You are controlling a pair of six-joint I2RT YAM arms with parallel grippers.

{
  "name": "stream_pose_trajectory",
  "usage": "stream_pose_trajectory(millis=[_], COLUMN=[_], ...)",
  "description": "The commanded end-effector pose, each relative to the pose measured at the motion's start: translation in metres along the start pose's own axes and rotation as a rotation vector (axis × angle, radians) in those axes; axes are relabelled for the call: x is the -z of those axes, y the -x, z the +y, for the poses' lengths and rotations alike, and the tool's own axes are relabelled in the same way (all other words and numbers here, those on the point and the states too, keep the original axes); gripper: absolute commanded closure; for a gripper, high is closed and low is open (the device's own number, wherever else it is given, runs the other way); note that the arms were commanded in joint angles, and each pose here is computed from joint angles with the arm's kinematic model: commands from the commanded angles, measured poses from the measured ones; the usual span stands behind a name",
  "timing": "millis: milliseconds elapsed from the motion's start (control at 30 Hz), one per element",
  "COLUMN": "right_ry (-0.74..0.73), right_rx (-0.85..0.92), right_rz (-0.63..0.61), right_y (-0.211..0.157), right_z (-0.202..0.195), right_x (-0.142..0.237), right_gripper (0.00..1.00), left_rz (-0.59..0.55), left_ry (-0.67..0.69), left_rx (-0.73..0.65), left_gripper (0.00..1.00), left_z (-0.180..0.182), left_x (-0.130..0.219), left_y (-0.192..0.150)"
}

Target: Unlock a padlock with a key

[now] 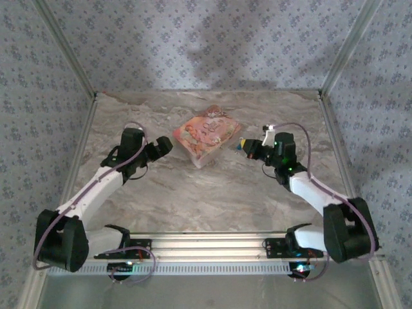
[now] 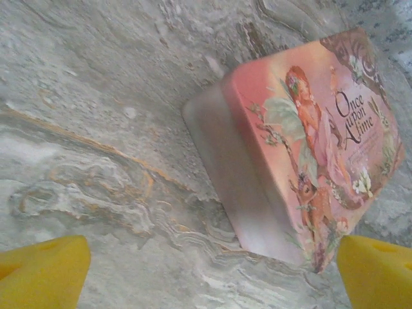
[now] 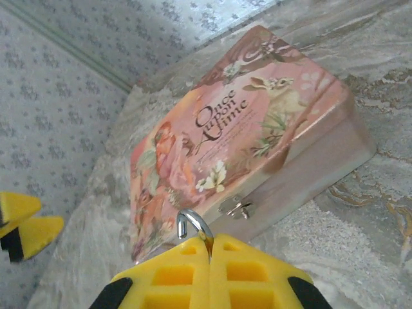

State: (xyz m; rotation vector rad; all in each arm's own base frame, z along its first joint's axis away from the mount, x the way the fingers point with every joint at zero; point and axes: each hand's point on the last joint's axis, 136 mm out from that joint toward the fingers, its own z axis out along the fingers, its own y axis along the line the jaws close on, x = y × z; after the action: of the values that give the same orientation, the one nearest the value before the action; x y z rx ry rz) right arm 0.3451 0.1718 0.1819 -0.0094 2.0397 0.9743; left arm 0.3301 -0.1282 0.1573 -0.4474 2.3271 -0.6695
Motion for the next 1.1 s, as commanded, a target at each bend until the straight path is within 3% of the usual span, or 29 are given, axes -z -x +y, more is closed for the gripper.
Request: stream_pose_trajectory(millis=[0,300,667,1067], right_ry=[-0.035,-0.095,-0.181,-0.195], right_rx=[0.056,0.084,-0.032,-0.084], right_rz=[0.204,0.465,0.783,0.841], right_y=[-0.029,-0.072,-0.157,-0.188], right_z=[0.010,0.037,0.006,-0.020], right_x=[0.019,0.051,0.051,0.027], right_gripper=[1.00,1.00,1.00,1.00], left_rz=[-0.058,-0.111,-0.135,-0.128], left_ry=[0.054,0.112,0.100,0.100], left_rx=[-0.055,-0.062,-0.050,-0.048], left_gripper=[0.02,0.02,0.02,0.02], left_z=[0.013,0.028,0.033,0.035], left_x=[0.009,0.021,0.032,0.031], left_y=[0.010,0.024,0.019,0.017])
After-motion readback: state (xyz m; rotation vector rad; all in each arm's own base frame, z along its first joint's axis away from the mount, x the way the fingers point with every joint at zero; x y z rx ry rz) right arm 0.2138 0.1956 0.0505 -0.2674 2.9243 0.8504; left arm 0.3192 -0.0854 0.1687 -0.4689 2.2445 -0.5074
